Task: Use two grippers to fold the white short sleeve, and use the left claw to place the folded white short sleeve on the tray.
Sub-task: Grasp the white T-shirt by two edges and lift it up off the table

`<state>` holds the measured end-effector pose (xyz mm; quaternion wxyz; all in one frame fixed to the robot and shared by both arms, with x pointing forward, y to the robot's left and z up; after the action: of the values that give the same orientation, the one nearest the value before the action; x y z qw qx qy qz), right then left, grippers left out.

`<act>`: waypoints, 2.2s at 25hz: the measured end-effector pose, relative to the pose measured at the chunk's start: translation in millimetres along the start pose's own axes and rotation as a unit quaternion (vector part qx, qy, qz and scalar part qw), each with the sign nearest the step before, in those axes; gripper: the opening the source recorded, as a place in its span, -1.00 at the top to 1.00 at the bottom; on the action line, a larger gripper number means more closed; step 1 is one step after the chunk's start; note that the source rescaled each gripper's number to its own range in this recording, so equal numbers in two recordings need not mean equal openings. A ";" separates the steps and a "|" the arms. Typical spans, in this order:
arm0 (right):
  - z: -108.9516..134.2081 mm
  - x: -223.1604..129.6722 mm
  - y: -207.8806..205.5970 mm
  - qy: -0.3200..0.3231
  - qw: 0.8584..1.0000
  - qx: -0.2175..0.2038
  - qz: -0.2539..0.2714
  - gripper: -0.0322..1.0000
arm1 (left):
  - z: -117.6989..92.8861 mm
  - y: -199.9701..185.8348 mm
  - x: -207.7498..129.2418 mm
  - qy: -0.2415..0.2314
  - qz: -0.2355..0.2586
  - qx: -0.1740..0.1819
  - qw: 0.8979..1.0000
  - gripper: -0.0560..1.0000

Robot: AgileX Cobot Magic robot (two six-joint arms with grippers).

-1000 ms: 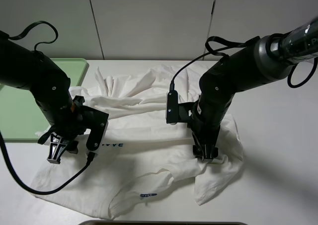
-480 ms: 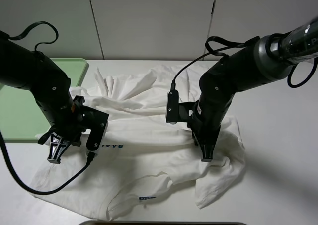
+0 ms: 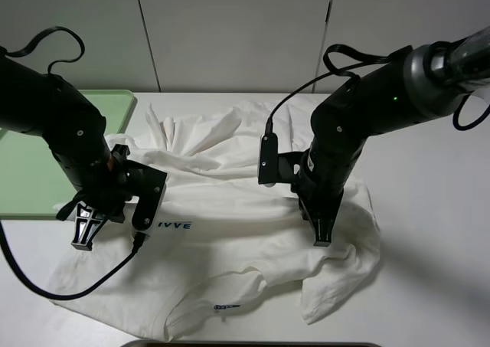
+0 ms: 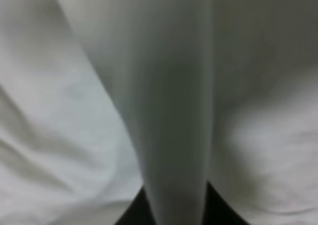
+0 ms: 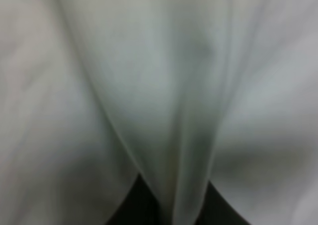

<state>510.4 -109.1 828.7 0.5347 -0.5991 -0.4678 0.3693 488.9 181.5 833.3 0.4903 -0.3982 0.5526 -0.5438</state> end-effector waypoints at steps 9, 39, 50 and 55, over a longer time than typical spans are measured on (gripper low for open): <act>-7.7 2.6 -41.2 0.007 0.999 -0.028 -0.034 0.85 | 0.8 -40.2 -6.9 -0.010 -0.006 0.041 0.999 0.89; -5.9 -34.3 -251.5 0.058 0.939 -0.197 -0.275 0.85 | -12.5 -229.1 -42.5 -0.052 -0.073 0.330 0.940 0.89; -9.5 -43.9 -308.4 0.089 0.930 -0.209 -0.291 0.85 | -3.0 -325.6 -52.3 -0.109 -0.115 0.402 0.902 0.89; -11.6 -50.7 -355.3 0.118 0.920 -0.213 -0.306 0.85 | -4.7 -356.9 -55.9 -0.130 -0.137 0.425 0.885 0.89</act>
<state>447.8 -164.3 1178.0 0.5328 -0.5653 -0.6297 0.0063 462.4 204.3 1192.8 0.6008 -0.2905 0.1402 -0.7314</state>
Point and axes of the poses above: a point on each arm's last joint axis where the gripper is mounted, y pointing out along that axis toward the gripper, z along the wrist's bending axis when the last joint is at zero, x = y × z, the point moved 5 cm from there along y, pointing out along that axis toward the gripper, and after that the axes turned 9 degrees about y, right-handed, at the moved point
